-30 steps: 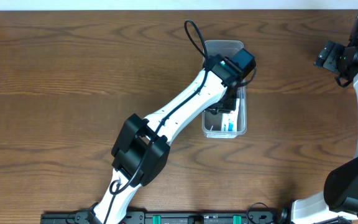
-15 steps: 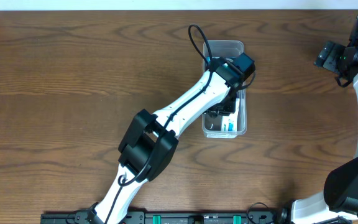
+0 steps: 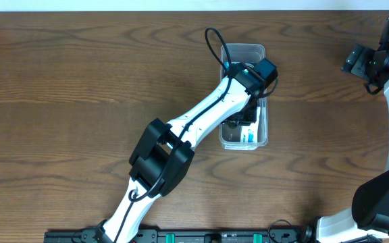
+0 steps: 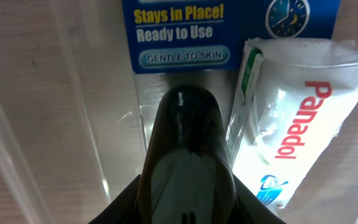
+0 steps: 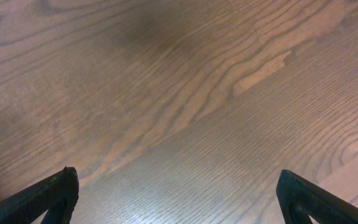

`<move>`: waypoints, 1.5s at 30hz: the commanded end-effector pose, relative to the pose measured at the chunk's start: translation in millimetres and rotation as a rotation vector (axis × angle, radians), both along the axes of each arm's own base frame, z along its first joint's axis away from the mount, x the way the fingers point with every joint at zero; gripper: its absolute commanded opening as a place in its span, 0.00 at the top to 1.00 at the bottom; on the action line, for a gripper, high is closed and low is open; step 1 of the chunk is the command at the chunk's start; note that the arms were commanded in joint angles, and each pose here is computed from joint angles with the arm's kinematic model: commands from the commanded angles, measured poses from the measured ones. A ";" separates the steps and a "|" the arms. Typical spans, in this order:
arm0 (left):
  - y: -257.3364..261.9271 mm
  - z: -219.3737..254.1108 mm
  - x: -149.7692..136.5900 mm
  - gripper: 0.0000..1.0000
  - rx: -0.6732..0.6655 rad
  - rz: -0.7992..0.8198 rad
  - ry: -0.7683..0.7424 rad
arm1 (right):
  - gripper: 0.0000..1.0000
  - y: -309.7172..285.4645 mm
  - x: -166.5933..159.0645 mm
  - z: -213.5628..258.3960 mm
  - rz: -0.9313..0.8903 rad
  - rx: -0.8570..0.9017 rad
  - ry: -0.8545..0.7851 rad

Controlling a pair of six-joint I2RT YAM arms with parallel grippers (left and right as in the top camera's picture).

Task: Pack container
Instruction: 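Lower the bottle into the container and open the left gripper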

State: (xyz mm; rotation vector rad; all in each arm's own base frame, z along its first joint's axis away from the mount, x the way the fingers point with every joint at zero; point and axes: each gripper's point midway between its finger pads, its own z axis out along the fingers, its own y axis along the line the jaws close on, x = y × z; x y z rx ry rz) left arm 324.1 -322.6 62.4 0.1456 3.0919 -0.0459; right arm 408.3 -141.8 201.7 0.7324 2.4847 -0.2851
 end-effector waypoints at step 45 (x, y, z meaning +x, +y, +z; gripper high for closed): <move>35.4 124.3 52.3 0.32 -0.114 -0.083 -0.207 | 0.01 -3.3 -0.8 -3.6 0.001 -0.011 0.017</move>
